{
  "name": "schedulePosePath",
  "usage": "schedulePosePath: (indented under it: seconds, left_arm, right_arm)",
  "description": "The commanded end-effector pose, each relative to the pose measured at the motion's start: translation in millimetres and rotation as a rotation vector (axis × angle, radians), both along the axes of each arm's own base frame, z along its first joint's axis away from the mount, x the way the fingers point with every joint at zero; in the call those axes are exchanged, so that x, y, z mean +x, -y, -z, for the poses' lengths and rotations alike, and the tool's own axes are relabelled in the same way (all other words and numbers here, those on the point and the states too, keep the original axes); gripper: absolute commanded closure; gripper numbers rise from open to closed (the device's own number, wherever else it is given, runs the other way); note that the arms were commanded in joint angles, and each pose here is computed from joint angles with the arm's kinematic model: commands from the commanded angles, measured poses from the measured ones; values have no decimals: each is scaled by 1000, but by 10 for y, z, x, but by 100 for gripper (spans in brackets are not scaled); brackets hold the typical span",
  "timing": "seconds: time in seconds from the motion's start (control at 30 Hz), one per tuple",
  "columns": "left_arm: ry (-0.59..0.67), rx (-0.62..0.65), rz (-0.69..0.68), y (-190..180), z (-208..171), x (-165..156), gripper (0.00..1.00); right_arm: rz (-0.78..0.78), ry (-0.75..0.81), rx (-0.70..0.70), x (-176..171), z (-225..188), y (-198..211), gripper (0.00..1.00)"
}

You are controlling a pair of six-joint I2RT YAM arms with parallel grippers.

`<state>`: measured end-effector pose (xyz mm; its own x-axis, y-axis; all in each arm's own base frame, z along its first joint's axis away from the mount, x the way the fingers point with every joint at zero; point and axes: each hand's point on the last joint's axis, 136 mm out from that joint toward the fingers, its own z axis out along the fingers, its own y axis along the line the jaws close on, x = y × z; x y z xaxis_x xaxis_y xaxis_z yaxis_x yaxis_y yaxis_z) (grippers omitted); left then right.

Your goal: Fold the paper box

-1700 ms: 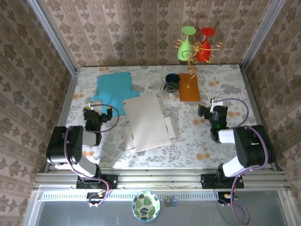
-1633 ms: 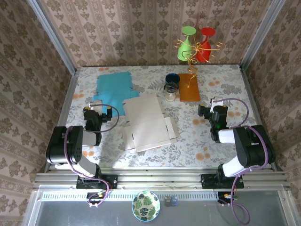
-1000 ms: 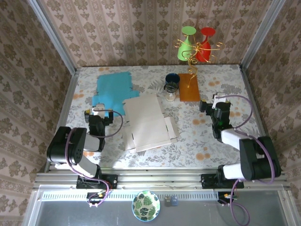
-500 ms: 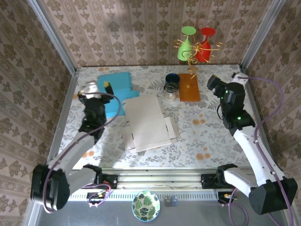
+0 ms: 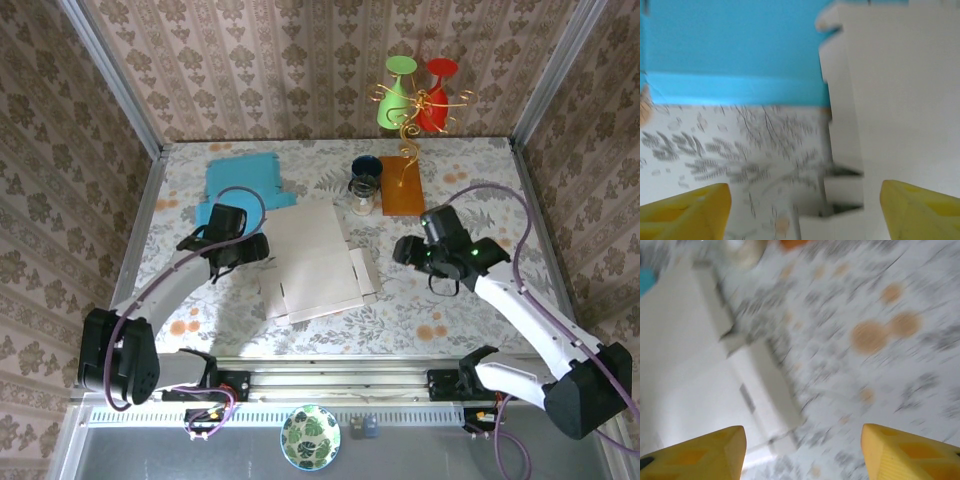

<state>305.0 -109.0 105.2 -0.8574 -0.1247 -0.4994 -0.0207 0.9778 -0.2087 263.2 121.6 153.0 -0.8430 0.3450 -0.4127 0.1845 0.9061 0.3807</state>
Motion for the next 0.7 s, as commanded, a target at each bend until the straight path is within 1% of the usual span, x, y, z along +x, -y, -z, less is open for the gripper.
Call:
schedulePosePath:
  seconds: [0.0,0.1,0.2,0.27,0.43,0.47,0.67]
  left_arm:
    - [-120,46,184,61,56,-244,24]
    - [-145,73,254,73,80,-229,24]
    - [-166,26,354,204,135,-244,23]
    - [-193,20,390,236,192,-265,22]
    - [-238,29,397,198,285,-265,20]
    - [-241,21,396,198,288,-259,20]
    - [-236,-11,382,197,251,-212,19]
  right_arm:
    - [-73,-134,144,-257,242,-346,38]
    - [-123,-188,188,-321,373,-598,41]
    - [-146,-237,191,-346,500,-782,42]
    - [-132,-263,232,-313,576,-896,43]
    - [-78,-313,323,-226,698,-1090,44]
    - [-59,-347,318,-225,817,-1102,44]
    - [26,-449,281,-205,1106,-1078,45]
